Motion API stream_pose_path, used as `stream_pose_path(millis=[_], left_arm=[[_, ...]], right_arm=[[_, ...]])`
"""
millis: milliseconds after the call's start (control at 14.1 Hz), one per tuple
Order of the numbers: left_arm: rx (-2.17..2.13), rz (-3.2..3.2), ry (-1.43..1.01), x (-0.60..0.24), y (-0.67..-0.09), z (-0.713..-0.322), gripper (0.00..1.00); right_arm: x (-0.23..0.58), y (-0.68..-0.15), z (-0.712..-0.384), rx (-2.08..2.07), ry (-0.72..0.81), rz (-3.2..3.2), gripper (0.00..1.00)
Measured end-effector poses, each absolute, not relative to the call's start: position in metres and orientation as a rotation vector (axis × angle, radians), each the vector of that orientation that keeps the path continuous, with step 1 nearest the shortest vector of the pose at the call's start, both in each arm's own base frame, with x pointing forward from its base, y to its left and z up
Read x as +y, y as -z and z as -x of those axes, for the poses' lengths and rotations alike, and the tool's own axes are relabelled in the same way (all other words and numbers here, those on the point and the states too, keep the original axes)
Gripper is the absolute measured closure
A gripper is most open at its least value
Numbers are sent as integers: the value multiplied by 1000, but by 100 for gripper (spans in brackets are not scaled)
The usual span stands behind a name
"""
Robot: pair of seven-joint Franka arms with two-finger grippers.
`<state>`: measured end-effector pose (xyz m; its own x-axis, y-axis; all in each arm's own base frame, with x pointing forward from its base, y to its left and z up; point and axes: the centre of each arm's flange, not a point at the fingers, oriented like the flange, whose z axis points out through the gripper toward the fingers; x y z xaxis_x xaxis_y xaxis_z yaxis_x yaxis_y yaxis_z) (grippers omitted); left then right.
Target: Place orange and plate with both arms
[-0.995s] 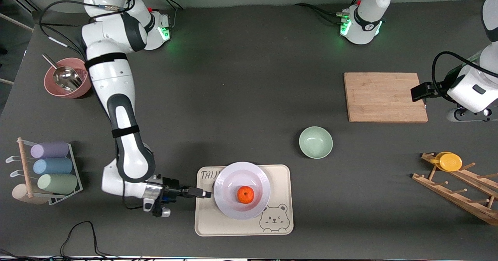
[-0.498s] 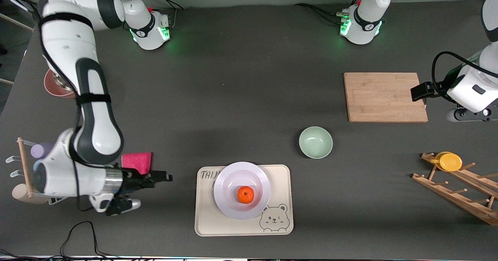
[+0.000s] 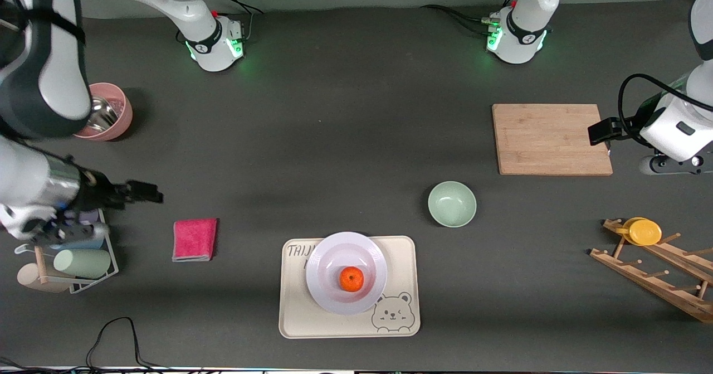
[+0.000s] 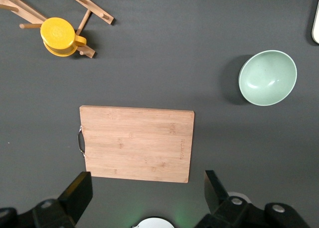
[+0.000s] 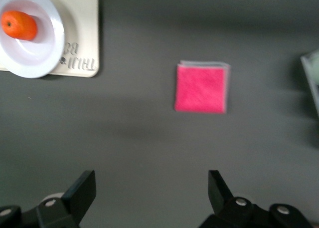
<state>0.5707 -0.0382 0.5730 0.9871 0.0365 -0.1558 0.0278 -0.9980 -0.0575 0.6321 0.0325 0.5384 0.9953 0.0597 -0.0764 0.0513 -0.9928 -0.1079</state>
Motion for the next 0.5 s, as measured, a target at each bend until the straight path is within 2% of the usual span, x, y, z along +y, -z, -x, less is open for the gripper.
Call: stream_pose_path(millis=[213, 498], left_arm=[[-49, 3077, -239, -39, -574, -571, 0], [-49, 3079, -225, -39, -578, -571, 0]], right_arm=[[10, -573, -592, -29, -89, 3091, 0], [-22, -580, -583, 38, -81, 3130, 0]])
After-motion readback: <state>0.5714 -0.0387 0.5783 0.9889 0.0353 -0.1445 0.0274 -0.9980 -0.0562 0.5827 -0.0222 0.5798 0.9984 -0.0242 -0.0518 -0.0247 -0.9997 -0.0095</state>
